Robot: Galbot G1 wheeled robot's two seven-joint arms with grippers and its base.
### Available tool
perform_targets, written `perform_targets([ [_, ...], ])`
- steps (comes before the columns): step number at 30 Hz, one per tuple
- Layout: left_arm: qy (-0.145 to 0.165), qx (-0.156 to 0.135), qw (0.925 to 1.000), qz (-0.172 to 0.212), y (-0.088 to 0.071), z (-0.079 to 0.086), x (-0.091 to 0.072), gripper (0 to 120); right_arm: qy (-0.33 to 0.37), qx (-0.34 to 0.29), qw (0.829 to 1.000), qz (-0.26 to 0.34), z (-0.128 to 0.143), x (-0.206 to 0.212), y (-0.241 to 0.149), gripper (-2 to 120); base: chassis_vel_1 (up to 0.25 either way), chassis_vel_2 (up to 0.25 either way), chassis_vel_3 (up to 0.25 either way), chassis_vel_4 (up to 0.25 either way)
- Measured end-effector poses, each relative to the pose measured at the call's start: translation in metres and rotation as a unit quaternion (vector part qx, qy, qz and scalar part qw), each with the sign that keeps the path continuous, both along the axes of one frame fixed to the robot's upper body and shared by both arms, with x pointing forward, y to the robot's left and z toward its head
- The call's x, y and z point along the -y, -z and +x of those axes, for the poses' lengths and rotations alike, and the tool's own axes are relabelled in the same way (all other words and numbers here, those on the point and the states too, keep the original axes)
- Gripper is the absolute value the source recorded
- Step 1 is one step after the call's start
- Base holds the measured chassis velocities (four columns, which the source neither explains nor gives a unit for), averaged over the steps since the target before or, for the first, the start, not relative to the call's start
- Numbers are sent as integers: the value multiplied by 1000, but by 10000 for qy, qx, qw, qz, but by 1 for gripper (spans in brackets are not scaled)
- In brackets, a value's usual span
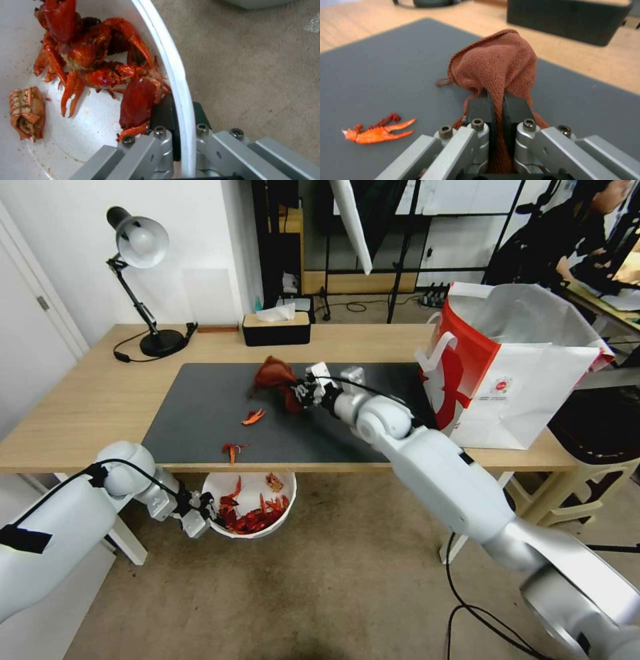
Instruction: Sweep shrimp from table into container with towel, then put container into takeout bag.
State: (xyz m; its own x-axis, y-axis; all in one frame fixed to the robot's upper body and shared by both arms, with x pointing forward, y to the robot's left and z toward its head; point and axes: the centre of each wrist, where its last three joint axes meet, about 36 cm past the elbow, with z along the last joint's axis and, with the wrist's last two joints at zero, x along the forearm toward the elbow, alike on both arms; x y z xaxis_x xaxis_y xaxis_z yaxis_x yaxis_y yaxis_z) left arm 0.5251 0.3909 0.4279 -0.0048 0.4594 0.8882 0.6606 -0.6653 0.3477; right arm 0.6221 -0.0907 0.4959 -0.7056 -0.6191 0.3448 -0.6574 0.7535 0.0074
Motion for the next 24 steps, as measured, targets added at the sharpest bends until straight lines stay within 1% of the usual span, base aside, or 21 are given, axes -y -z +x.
perform_targets([
  [3, -31, 2, 10000, 13, -1, 0, -3, 0, -174, -265, 9994, -98, 7, -5, 3, 2, 0, 0, 0, 0],
  [5, -31, 2, 10000, 13, -1, 0, -3, 0, -174, -265, 9994, -98, 7, -5, 3, 2, 0, 0, 0, 0],
  [8, -57, 20, 10000, 26, -3, 0, -7, 0, -527, -452, 9975, -135, 6, -5, 11, 2, 0, 0, 0, 0],
  [9, -57, 20, 10000, 26, -3, 0, -7, 0, -527, -452, 9975, -135, 6, -5, 11, 2, 0, 0, 0, 0],
  [11, -77, 23, 10000, 32, -4, 0, -9, 0, -774, -507, 9956, -124, 1, -4, 15, 2, 0, 0, 0, 0],
  [13, -83, 25, 10000, 34, -4, 0, -10, 0, -844, -510, 9951, -115, -1, -4, 16, 2, 0, 0, 0, 0],
  [17, -120, 32, 9999, 42, -5, -1, -14, 0, -1223, -503, 9912, -99, -11, -8, 20, 2, 0, 0, 0, 0],
  [19, -125, 32, 9999, 42, -6, -1, -14, 0, -1276, -502, 9905, -98, -12, -9, 20, 2, 0, 0, 0, 0],
  [24, -139, 35, 9999, 29, -7, -1, -16, 0, -1643, -495, 9851, -108, -25, -14, 26, 2, 0, 0, 0, 0],
])
